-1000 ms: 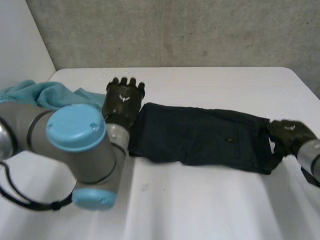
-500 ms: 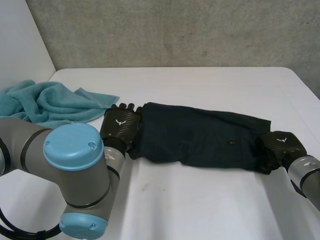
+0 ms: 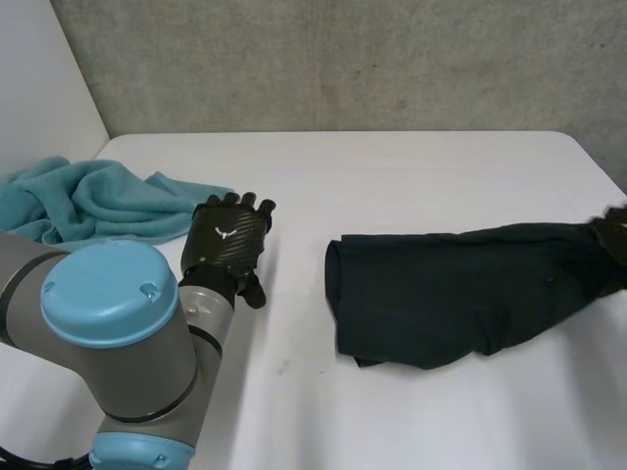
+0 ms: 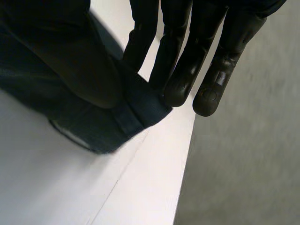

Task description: Fold the laundry.

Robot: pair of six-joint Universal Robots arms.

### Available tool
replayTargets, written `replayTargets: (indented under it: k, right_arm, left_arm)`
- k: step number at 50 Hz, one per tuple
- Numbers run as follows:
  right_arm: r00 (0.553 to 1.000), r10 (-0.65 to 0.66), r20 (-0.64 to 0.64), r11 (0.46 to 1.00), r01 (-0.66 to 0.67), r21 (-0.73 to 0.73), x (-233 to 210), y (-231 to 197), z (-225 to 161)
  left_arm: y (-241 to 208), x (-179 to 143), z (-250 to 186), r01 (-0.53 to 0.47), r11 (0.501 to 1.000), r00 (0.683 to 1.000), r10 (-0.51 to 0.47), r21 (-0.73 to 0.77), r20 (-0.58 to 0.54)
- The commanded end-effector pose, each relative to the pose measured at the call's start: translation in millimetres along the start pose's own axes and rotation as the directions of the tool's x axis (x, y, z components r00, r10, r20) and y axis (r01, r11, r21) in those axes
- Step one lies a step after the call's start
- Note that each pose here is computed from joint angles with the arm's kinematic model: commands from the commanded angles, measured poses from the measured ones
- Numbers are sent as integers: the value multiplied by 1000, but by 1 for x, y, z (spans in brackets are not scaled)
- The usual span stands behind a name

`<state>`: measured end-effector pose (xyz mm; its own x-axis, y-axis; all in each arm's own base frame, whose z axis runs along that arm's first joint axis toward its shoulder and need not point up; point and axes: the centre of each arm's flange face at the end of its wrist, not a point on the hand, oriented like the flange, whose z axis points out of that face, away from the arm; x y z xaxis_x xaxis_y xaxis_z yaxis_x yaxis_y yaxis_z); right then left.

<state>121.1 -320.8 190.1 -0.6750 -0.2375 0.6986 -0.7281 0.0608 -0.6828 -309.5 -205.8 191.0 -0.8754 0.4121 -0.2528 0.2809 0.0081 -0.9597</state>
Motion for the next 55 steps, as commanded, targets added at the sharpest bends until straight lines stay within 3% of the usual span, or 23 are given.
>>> replayTargets:
  k: [1,6,11,14,18,21,24,25,30,33,37,41,47,55]
  right_arm:
    - [989,-101,104,956,67,287,-46,-82,-22]
    - [948,-208,239,882,76,465,-100,-121,-53]
    - [807,-416,420,775,72,628,-177,-127,-96]
    - [780,-446,440,767,79,637,-188,-121,-98]
    - [786,-408,464,799,62,598,-187,-120,-97]
    - [807,-293,513,843,-35,536,-179,-124,-96]
    - [850,-72,521,874,-198,443,-142,-132,-79]
    - [858,54,510,878,-285,386,-119,-131,-67]
    - [829,332,450,826,-486,285,-68,-123,-45]
    - [828,463,316,813,-539,221,-26,-93,-20]
    - [862,482,157,852,-503,146,14,-47,1]
    - [918,390,70,918,-393,44,35,-9,7]
    - [960,234,153,967,-214,-137,25,48,5]
    - [936,271,226,958,-238,-163,19,81,5]
  left_arm:
    - [-2,-1,2,2,1000,1000,-2,6,6]
    - [-7,-3,6,7,1000,1000,-7,23,15]
    - [-17,-4,11,16,998,1000,-18,56,25]
    - [-26,-4,14,23,996,999,-26,86,28]
    - [-37,-3,21,28,992,999,-33,123,33]
    - [-48,-1,27,36,987,999,-41,158,30]
    - [-51,6,35,38,984,999,-42,172,21]
    - [-51,9,37,38,984,999,-42,174,18]
    - [-52,29,35,33,988,999,-29,153,-33]
    - [-49,34,30,30,991,998,-24,129,-53]
    - [-41,40,23,21,995,997,-14,97,-74]
    - [-27,45,14,13,998,995,-7,58,-96]
    - [-21,47,13,8,999,995,-4,40,-101]
    - [-21,47,12,8,999,995,-4,40,-105]
